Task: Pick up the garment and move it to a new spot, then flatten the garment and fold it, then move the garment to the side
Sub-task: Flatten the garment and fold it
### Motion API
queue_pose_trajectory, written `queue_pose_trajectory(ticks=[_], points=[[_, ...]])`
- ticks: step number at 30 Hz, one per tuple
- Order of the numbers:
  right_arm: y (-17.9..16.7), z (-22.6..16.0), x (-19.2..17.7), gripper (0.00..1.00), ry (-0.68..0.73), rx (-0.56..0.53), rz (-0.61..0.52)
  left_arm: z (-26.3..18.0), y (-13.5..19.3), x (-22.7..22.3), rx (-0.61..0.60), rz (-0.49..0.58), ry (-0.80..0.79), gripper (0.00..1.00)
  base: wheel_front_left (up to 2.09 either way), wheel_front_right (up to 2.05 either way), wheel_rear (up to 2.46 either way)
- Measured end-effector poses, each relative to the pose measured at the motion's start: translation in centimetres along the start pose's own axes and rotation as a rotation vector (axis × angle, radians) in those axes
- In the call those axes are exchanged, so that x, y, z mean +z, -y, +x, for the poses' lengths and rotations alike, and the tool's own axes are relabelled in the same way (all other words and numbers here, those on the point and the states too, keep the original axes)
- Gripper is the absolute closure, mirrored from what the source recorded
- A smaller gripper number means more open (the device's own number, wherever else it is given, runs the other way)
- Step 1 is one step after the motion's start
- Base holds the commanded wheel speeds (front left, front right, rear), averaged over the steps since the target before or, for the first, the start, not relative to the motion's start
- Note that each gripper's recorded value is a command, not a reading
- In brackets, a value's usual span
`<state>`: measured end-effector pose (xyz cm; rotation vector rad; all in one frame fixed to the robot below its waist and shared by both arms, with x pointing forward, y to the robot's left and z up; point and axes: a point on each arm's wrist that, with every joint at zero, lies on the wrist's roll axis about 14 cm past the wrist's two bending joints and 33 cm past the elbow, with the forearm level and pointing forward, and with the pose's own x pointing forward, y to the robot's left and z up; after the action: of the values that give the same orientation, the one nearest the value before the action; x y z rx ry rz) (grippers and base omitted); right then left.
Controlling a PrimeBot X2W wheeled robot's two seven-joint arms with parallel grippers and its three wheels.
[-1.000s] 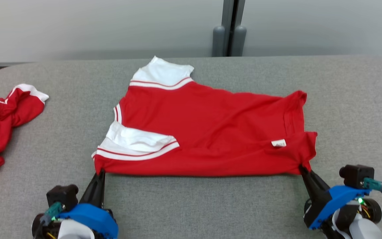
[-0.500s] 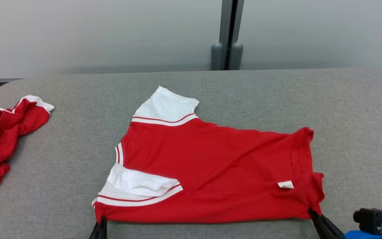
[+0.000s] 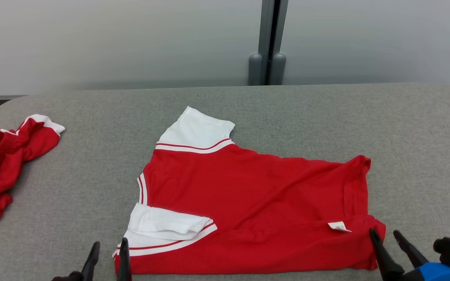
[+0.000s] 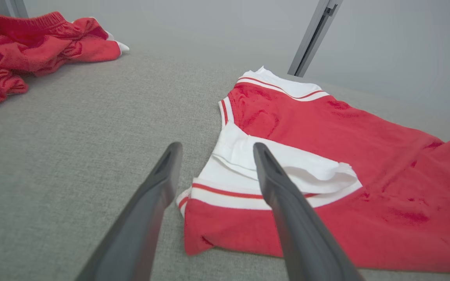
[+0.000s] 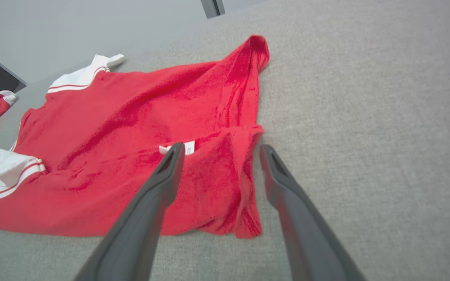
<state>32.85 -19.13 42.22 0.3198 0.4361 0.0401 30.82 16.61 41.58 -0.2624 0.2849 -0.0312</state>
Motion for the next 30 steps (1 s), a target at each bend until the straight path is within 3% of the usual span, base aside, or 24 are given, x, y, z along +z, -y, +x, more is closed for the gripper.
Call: queue_pose_trajectory(ticks=[6, 12, 18, 30], points=[[0.0, 0.5, 5.7, 0.0, 0.22, -0.008, -0.024, 2.1, 0.3, 4.7, -0.014, 0.053, 0.151, 0.0, 0.0, 0.0, 0.0], [-1.2, 0.7, 8.8, 0.0, 0.365, 0.013, -0.05, 3.0, 0.5, 9.5, -0.012, 0.088, 0.304, 0.0, 0.0, 0.0, 0.0], [-2.8, 1.0, 10.1, 0.0, 0.439, 0.047, -0.076, 3.1, 0.2, 11.5, -0.022, 0.114, 0.369, 0.0, 0.0, 0.0, 0.0], [-5.2, 1.2, 10.1, 0.0, 0.478, 0.101, -0.139, 3.4, -1.6, 10.5, -0.017, 0.194, 0.323, 0.0, 0.0, 0.0, 0.0]])
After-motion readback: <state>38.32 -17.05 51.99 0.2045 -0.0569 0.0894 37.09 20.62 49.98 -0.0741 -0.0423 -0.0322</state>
